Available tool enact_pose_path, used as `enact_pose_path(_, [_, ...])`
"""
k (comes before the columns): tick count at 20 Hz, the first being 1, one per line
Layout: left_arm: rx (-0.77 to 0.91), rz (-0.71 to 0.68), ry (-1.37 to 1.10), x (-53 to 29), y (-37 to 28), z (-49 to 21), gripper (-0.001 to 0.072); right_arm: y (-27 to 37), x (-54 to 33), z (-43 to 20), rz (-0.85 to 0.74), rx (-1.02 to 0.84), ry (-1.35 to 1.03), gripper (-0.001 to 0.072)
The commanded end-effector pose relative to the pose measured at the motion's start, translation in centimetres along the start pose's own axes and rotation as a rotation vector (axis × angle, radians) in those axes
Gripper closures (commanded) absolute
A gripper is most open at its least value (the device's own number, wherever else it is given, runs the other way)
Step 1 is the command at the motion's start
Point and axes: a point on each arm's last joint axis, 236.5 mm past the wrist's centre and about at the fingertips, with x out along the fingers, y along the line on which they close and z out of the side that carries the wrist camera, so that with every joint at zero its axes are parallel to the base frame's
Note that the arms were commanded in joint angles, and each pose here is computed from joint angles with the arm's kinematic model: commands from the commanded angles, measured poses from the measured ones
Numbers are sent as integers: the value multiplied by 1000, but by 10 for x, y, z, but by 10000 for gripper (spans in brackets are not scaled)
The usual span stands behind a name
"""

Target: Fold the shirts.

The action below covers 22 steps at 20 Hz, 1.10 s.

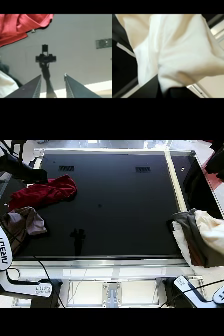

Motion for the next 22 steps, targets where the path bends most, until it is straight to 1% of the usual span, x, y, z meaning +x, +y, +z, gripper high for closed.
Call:
enact_pose_path(1, [-1,-35,-8,0,-8,2,367,-16,55,-72,-51,21,194,367])
enact_pose_path(2, [0,-35,-8,0,-9,2,367,-18,58,-80,-59,22,222,302])
enact_pose_path(4, [1,-36,-7,0,-10,2,367,-17,45,-67,-62,28,163,302])
enact_pose_path(6, [1,-36,-7,0,-10,2,367,-14,5,-32,-72,18,5,302])
enact_pose_path(8, [1,-36,-7,0,-10,2,367,-14,-55,5,-106,3,-184,303])
enact_pose_path(11, [1,-35,-7,0,-9,2,367,-7,-159,41,-152,-18,-489,304])
enact_pose_path(12, [1,-35,-7,0,-9,2,367,5,-191,50,-125,-16,-593,308])
enact_pose_path(13, [1,-35,-7,0,-9,2,367,31,-220,58,-30,-24,-699,308])
enact_pose_path(14, [1,-35,-7,0,-9,2,367,69,-244,62,108,-81,-783,308])
enact_pose_path(15, [1,-36,-7,0,-9,2,367,118,-263,58,300,-169,-826,309])
enact_pose_path(17, [1,-35,-7,0,-9,2,367,195,-281,32,617,-349,-793,309])
enact_pose_path(18, [1,-36,-6,0,-10,2,367,222,-282,15,731,-422,-738,309])
enact_pose_path(19, [1,-35,-8,0,-9,2,367,240,-277,-2,790,-496,-679,309])
enact_pose_path(22, [-2,-37,-8,0,-10,2,367,277,-253,-49,871,-665,-500,309])
